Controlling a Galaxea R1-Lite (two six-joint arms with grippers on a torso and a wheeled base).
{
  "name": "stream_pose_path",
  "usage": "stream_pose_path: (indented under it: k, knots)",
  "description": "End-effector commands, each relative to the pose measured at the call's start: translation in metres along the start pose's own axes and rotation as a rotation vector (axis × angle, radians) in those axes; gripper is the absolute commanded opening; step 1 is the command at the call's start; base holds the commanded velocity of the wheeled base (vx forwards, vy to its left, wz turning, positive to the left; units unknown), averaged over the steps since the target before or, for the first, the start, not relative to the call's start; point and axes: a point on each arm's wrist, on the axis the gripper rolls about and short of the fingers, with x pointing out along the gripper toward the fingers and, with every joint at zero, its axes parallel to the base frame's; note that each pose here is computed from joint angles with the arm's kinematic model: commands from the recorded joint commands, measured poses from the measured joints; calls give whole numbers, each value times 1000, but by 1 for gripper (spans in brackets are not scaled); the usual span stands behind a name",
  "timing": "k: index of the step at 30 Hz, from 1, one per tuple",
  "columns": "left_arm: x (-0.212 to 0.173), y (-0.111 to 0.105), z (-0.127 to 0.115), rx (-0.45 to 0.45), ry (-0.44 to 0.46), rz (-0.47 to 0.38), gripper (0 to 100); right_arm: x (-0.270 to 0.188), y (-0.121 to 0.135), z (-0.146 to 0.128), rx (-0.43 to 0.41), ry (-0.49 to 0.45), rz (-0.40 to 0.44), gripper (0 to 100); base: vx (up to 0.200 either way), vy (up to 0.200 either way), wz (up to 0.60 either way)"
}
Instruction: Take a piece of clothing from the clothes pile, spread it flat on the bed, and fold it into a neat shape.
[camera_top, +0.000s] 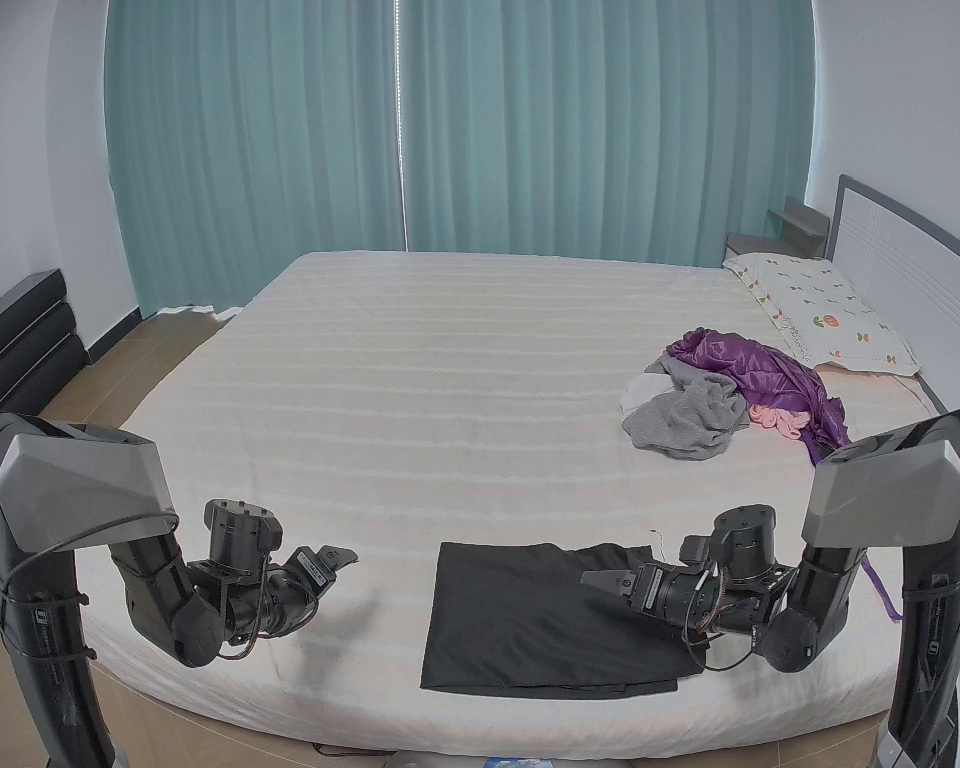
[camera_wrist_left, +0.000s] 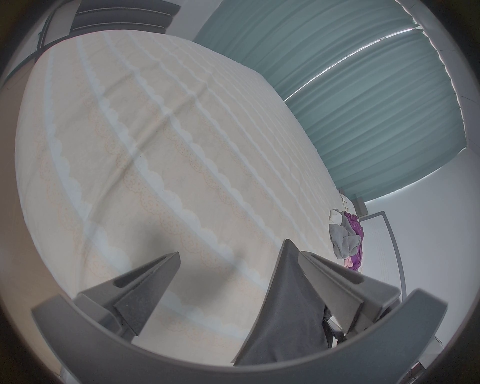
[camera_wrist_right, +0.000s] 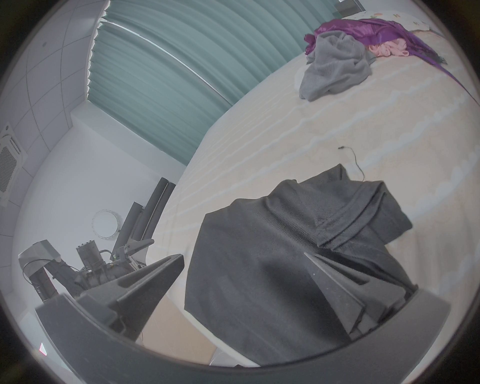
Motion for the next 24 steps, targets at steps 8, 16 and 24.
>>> stream_pose_path:
  k: [8,16,24]
  knots:
    - [1,0,-1,2,2,2,100,32,-20,22,43,-38,-102,100,0,0,0]
    - [1,1,-1,11,3,3,100,19,-48,63,94,-212,-183,100,0,0,0]
    - [1,1,-1,12,3,3,100,17,-73,72,134,-235,-216,100,0,0,0]
